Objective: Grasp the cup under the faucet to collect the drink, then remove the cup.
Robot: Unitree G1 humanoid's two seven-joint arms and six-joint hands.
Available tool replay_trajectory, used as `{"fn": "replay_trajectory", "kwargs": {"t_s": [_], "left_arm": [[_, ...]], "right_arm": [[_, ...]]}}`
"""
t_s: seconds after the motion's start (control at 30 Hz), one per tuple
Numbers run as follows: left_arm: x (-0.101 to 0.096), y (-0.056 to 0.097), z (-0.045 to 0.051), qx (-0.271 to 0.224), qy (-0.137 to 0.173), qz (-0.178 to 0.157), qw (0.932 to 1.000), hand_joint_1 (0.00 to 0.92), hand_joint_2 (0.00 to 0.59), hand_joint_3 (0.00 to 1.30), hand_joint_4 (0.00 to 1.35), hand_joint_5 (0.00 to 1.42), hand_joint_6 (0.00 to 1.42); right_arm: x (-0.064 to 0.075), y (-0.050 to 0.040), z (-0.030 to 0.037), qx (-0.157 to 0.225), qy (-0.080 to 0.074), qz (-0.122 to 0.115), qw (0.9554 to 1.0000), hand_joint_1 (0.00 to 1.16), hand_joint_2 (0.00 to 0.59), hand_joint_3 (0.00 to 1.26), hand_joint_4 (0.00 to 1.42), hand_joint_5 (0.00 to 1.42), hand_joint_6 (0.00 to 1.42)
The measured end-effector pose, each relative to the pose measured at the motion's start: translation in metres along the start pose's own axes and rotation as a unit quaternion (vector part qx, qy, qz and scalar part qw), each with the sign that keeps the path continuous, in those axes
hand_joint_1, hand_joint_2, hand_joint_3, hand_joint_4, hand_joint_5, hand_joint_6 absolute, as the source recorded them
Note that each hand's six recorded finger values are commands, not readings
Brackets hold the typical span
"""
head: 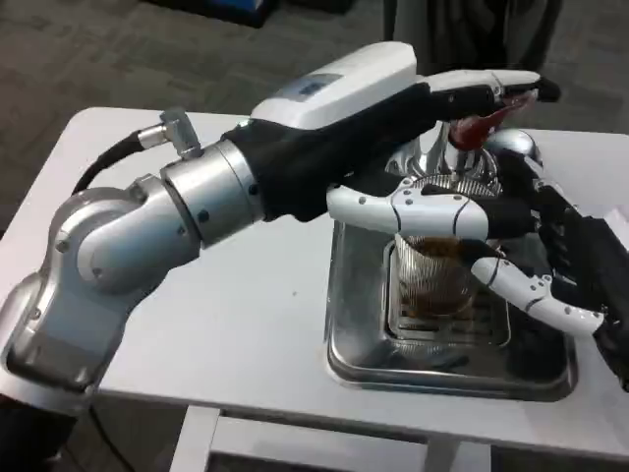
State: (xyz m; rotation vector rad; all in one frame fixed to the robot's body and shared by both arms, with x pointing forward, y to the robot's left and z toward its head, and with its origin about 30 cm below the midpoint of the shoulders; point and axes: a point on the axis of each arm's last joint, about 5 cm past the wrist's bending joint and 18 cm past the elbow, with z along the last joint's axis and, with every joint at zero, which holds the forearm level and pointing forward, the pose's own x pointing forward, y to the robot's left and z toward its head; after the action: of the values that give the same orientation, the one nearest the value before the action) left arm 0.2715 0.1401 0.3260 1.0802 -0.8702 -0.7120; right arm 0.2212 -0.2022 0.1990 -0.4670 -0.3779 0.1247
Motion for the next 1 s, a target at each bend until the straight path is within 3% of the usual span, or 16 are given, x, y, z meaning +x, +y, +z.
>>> {"fn": "replay_trajectory", "kwargs": {"t_s": [0.57, 1.0], "left_arm": [[-0.0007, 0.0002, 0.0001, 0.001, 0.002, -0.001, 1.0, 0.072, 0.086, 0.16, 0.1, 0.23, 0.2], [-0.001, 0.0003, 0.0, 0.001, 0.002, -0.001, 1.0, 0.072, 0.084, 0.16, 0.1, 0.24, 0.2]], "right_arm": [[0.0044, 0.0054, 0.0014, 0.011, -0.007, 0.011, 0.9999, 0.53, 0.26, 0.08, 0.08, 0.2, 0.28], [0.0073, 0.0079, -0.0011, 0.018, -0.001, 0.015, 0.9997, 0.53, 0.26, 0.09, 0.08, 0.21, 0.28]]}}
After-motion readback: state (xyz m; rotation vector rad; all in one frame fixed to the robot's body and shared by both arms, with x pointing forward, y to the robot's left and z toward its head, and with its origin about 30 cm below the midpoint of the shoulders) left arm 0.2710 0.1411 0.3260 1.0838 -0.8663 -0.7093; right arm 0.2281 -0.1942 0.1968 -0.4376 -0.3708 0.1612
